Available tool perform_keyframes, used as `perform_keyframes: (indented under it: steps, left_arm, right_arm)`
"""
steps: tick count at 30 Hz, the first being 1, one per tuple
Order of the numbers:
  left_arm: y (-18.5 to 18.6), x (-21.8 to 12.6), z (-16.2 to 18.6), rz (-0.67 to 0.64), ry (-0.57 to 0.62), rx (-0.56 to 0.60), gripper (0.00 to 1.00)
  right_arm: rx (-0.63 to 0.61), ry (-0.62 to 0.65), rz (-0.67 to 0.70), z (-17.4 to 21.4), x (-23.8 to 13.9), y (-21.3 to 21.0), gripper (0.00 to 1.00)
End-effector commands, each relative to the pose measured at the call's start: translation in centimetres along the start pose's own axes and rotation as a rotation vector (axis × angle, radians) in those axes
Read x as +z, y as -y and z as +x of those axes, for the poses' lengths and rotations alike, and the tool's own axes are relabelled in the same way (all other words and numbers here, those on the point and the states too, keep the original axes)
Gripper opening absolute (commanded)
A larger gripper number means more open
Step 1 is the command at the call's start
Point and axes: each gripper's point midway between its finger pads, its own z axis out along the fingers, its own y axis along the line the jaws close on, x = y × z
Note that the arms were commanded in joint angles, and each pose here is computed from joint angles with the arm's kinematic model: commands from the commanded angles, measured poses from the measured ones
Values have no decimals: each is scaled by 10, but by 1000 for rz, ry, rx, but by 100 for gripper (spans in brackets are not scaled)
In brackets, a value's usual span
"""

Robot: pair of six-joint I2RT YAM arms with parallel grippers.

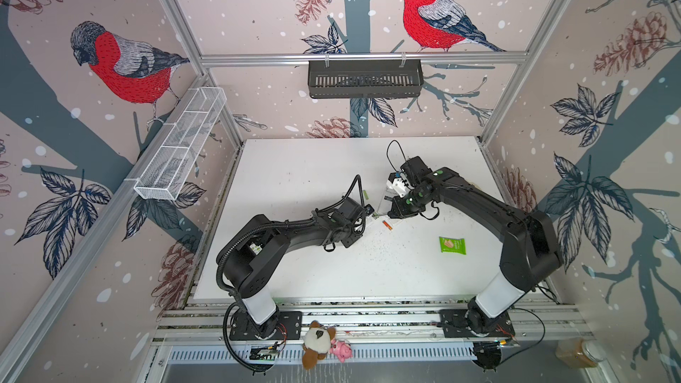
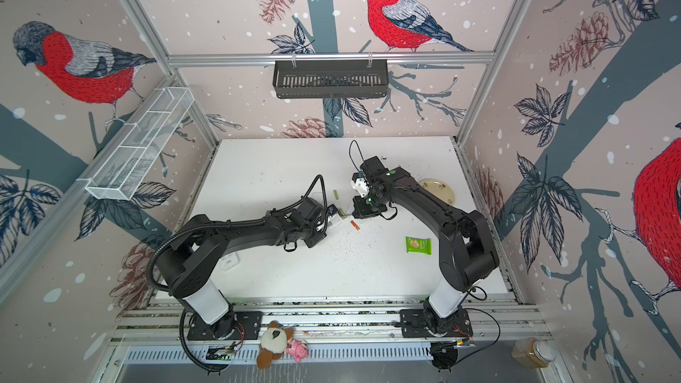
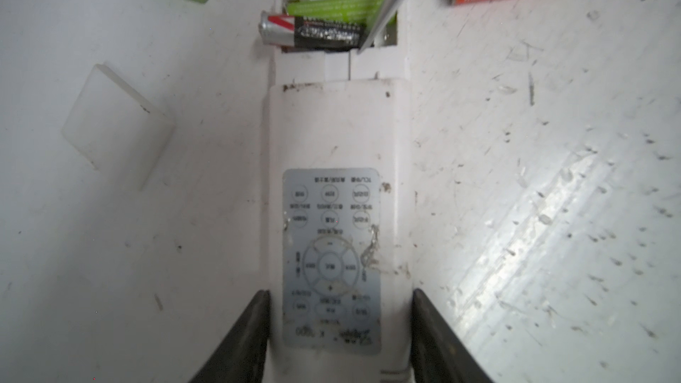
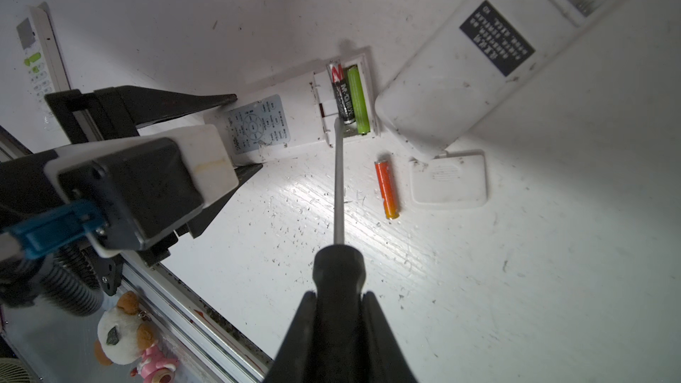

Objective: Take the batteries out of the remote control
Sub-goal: 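Lever the black battery out of the compartment with the right gripper's screwdriver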

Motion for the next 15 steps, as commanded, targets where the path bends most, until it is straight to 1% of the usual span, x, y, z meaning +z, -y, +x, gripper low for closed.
perform_keyframes:
  steps: [1, 15]
  left_arm:
    - [11, 2, 53, 37, -203, 44, 2]
    - [12, 3, 52, 41, -199, 40, 2]
  right_arm:
    - [26, -67, 47, 17, 0, 9, 1]
    - [45, -88, 61, 22, 1, 13, 1]
